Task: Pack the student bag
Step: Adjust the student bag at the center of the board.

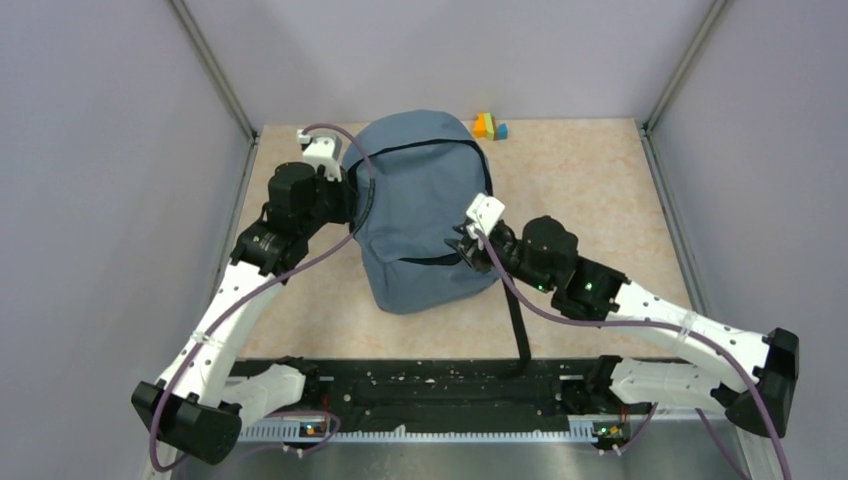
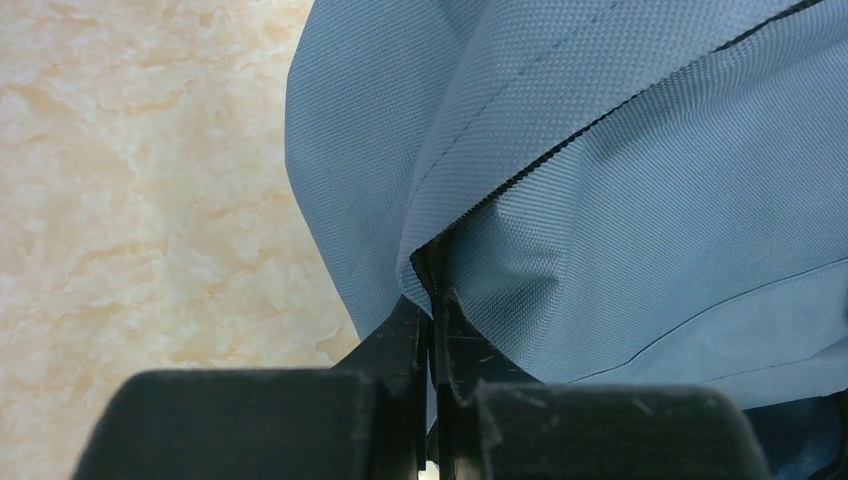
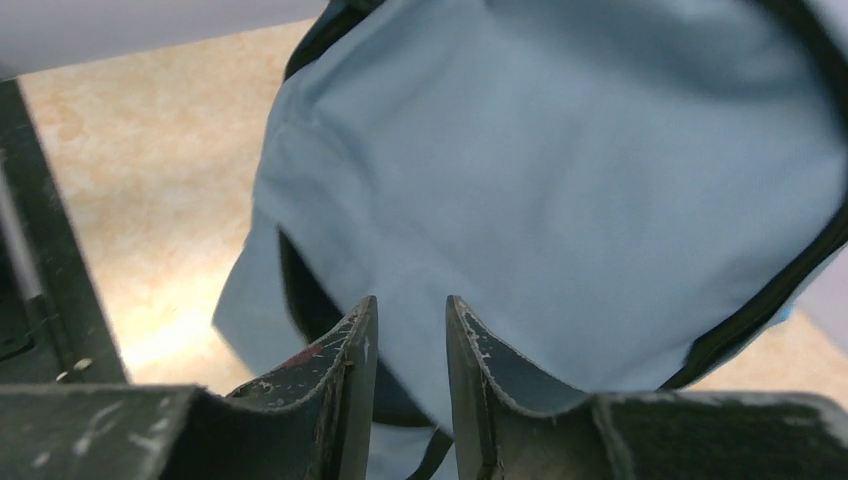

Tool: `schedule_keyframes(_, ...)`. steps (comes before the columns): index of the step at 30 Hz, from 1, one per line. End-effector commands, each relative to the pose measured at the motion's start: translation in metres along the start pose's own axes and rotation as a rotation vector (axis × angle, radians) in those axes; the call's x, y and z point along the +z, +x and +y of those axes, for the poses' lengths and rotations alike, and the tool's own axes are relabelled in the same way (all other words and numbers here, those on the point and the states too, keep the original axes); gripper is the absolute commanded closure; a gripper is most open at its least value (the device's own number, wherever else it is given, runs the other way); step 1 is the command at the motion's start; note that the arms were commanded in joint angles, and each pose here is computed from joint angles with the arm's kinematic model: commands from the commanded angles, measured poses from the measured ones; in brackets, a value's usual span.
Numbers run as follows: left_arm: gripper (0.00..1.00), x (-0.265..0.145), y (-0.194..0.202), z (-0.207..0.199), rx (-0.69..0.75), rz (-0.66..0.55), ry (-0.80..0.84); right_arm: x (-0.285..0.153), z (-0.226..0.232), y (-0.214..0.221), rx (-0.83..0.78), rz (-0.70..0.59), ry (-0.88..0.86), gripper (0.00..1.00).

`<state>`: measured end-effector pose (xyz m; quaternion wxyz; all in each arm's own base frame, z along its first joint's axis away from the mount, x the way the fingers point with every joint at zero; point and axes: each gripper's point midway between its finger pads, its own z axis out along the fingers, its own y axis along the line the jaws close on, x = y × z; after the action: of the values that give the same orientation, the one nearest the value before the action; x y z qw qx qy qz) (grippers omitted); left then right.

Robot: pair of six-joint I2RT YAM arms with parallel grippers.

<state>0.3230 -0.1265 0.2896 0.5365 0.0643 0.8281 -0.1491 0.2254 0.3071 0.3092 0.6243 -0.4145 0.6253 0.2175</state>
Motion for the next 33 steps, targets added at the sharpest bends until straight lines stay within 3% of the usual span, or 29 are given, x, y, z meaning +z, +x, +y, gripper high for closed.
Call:
schedule_keyframes(1,1.00,-0.006,-0.004,-0.007,0.027,-0.035,0.046,-0.019,0.034,0.022,0.132,-0.016,-0.118,0.70)
schedule_keyframes(7,1.00,-0.011,-0.001,-0.003,0.047,-0.061,0.040,-0.026,0.074,0.009,0.281,-0.210,-0.226,0.76)
schedule_keyframes(13,1.00,-0.013,0.003,-0.007,0.053,-0.072,0.069,-0.007,0.079,0.002,0.316,-0.276,-0.183,0.80)
schedule_keyframes(17,1.00,-0.012,0.007,-0.008,0.055,-0.066,0.082,0.020,0.061,0.032,0.325,-0.216,-0.019,0.84)
schedule_keyframes(26,1.00,-0.015,0.007,-0.011,0.059,-0.081,0.099,0.051,0.052,0.110,0.278,-0.039,0.148,0.90)
schedule_keyframes(33,1.00,-0.022,0.005,-0.022,0.070,-0.104,0.163,0.077,0.039,0.132,0.266,-0.027,0.263,0.91)
